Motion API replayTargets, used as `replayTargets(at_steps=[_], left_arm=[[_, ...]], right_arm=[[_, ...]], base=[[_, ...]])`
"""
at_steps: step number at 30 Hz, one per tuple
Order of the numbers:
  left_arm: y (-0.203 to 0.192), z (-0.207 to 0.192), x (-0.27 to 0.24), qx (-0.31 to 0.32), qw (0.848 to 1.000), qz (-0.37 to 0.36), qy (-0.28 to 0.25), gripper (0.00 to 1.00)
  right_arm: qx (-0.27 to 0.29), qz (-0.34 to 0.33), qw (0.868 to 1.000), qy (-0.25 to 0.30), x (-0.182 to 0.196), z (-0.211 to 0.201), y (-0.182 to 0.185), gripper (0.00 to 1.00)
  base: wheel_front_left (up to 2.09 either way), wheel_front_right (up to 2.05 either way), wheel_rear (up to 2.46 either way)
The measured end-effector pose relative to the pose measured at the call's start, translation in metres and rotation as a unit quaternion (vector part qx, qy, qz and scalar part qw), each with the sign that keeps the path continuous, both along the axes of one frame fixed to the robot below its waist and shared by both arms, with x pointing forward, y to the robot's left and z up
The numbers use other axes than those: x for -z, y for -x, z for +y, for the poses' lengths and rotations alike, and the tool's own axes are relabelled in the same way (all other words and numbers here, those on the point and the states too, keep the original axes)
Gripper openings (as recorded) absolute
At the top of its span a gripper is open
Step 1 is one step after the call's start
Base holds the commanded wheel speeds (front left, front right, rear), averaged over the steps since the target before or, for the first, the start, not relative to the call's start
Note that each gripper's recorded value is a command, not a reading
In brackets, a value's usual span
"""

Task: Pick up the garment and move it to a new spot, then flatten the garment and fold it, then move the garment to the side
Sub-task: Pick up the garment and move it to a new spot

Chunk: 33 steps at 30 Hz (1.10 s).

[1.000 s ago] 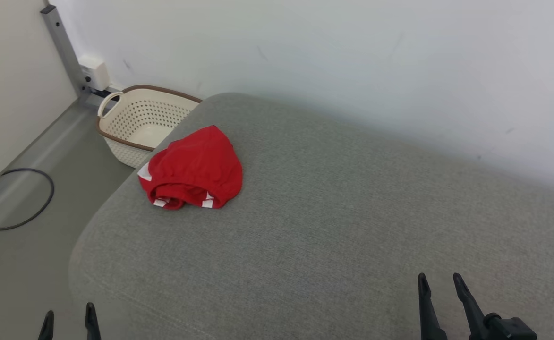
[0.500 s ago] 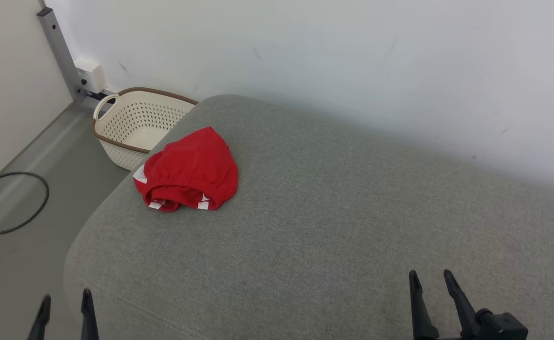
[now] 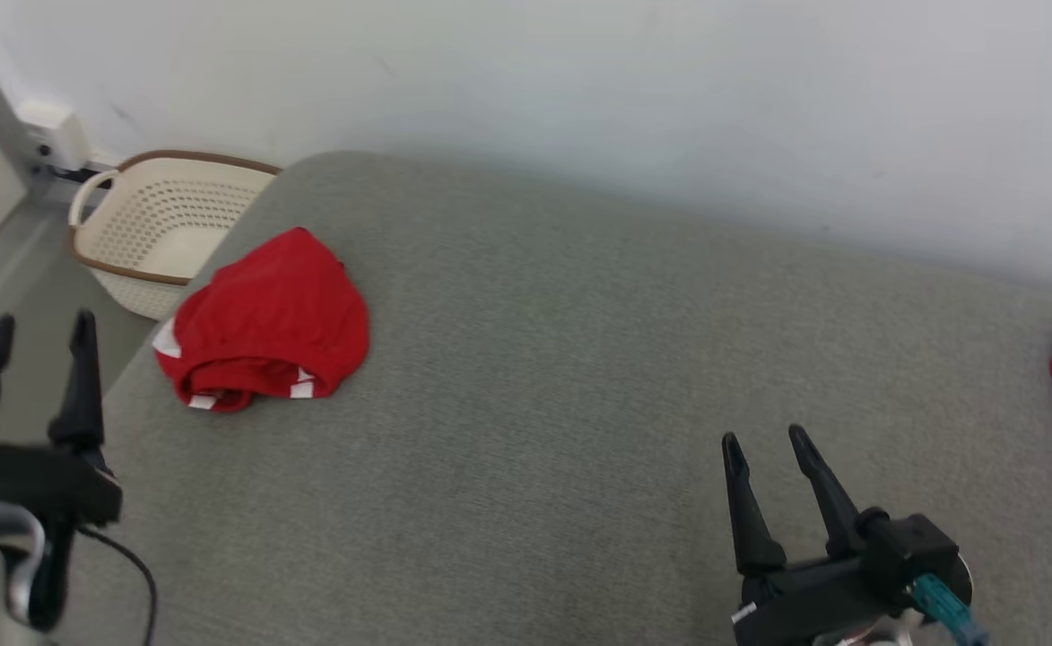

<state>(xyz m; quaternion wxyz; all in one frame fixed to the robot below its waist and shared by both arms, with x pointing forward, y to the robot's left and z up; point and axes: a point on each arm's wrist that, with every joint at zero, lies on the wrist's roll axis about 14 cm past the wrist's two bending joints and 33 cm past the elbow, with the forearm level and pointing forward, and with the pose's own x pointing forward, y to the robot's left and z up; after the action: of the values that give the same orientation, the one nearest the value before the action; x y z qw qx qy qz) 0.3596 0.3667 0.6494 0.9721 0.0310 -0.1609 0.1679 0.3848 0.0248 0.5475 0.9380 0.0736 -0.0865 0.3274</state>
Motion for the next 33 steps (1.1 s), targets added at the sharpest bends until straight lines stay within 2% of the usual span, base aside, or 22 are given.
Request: replayTargets(at_steps=[11, 17, 26, 33], left_arm=[[-0.103, -0.003, -0.007, 0.043, 0.997, 0.065, 0.003, 1.0], [-0.153, -0.017, 0.022, 0.067, 0.989, 0.131, 0.009, 1.0], [-0.197, -0.03, 0.088, 0.083, 0.965, 0.247, 0.024, 1.0], [-0.211, -0.047, 0.153, 0.095, 0.931, 0.349, 0.053, 1.0]], right_arm=[[0.05, 0.005, 0.999, -0.014, 0.003, -0.034, -0.025, 1.0], [0.089, 0.017, 0.996, -0.011, 0.013, -0.062, -0.034, 1.0], [0.131, 0.038, 0.991, -0.01, 0.027, -0.092, -0.039, 1.0], [0.162, 0.056, 0.985, -0.002, 0.041, -0.114, -0.039, 1.0]], base=[[0.0, 0.0, 0.0], [0.0, 0.0, 0.0], [0.0, 0.0, 0.0], [0.0, 0.0, 0.0]])
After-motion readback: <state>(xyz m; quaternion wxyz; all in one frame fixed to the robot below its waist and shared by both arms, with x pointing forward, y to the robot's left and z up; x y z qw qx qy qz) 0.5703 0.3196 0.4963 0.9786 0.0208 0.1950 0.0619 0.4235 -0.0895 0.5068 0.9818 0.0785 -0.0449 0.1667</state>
